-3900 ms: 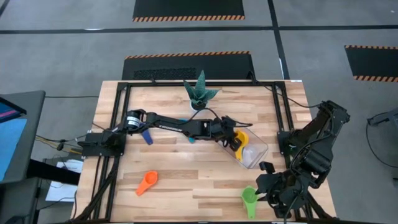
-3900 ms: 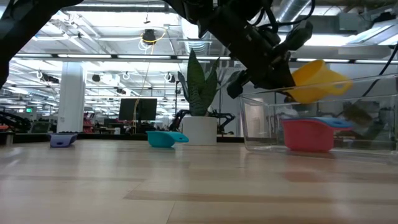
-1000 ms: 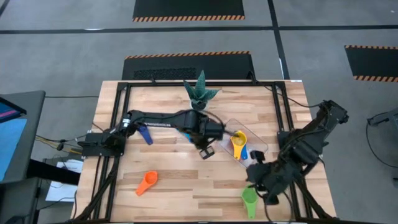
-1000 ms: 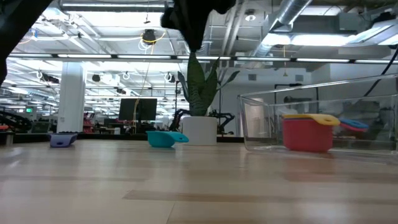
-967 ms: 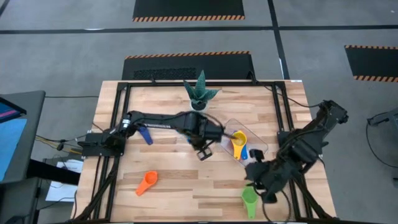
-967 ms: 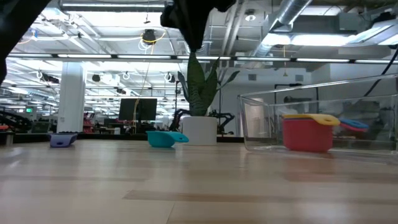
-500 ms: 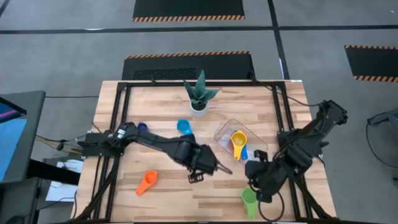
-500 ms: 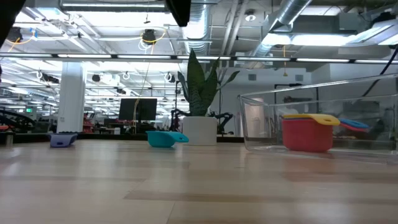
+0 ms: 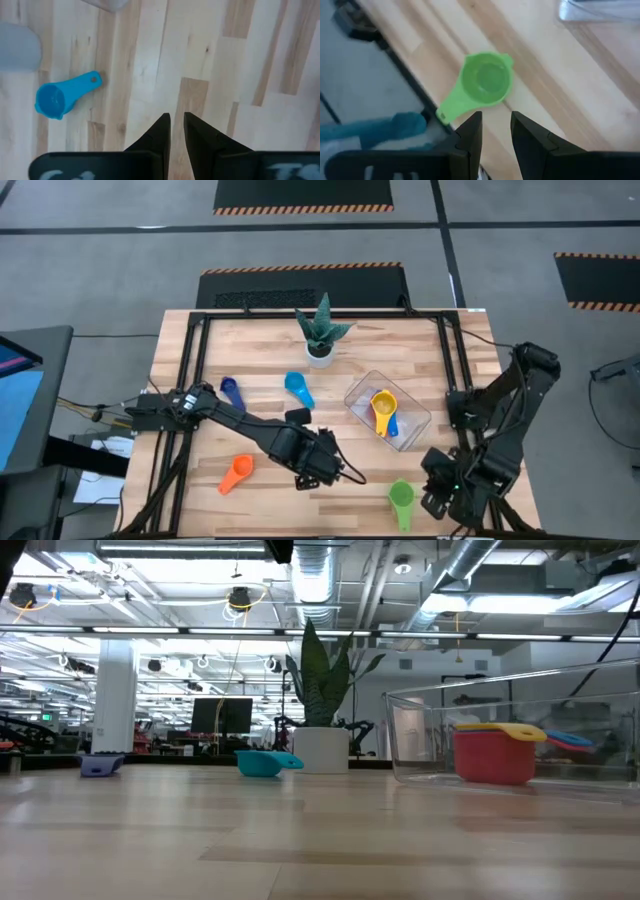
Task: Nest measuring cups in basket
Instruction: Stack the green measuring cup on top of the yellow measuring cup
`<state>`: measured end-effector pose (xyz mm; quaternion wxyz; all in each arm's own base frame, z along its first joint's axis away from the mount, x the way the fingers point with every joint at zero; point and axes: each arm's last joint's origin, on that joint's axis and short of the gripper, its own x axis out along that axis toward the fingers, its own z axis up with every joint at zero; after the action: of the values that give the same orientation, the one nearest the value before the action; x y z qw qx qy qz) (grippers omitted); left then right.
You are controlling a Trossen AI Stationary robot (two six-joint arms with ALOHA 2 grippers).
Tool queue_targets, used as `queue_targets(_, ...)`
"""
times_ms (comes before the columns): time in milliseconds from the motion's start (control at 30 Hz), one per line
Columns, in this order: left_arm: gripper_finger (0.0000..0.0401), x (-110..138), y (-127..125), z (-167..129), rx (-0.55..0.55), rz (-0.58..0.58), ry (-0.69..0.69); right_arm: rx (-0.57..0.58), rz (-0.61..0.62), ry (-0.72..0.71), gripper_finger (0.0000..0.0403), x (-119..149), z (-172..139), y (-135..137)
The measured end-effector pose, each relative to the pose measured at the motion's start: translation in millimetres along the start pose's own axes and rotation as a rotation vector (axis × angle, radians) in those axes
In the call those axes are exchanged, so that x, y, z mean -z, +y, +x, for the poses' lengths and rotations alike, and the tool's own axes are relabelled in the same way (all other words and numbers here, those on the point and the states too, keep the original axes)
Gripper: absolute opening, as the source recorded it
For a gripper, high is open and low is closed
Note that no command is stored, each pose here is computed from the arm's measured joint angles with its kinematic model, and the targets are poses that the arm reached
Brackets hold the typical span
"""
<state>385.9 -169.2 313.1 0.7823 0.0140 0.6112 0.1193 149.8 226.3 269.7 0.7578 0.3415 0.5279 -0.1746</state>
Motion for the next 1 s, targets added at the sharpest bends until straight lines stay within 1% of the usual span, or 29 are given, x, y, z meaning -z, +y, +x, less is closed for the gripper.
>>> queue_targets(200,0.0042,-1.2,1.9,0.2,-0.039,0.002,-0.024,0.038,0.011,-0.018,0.0127,3.6,26.5,-15.2)
queue_targets(433,0.0042,-1.3,2.1,0.2,-0.044,0.025,-0.027,-0.022,0.056,-0.02,0.0127,2.1,51.1,-21.6)
queue_targets(667,0.0042,-1.5,2.4,0.2,-0.056,0.025,-0.034,-0.028,0.006,-0.021,0.0127,3.2,63.2,-29.1)
queue_targets(867,0.0042,-1.6,2.4,0.4,-0.06,0.026,-0.036,-0.065,0.005,-0.016,0.0127,5.2,72.4,-32.7)
queue_targets(1000,0.0042,-1.6,2.4,0.4,-0.06,0.032,-0.036,-0.112,-0.034,-0.009,0.0127,7.5,79.8,-34.8)
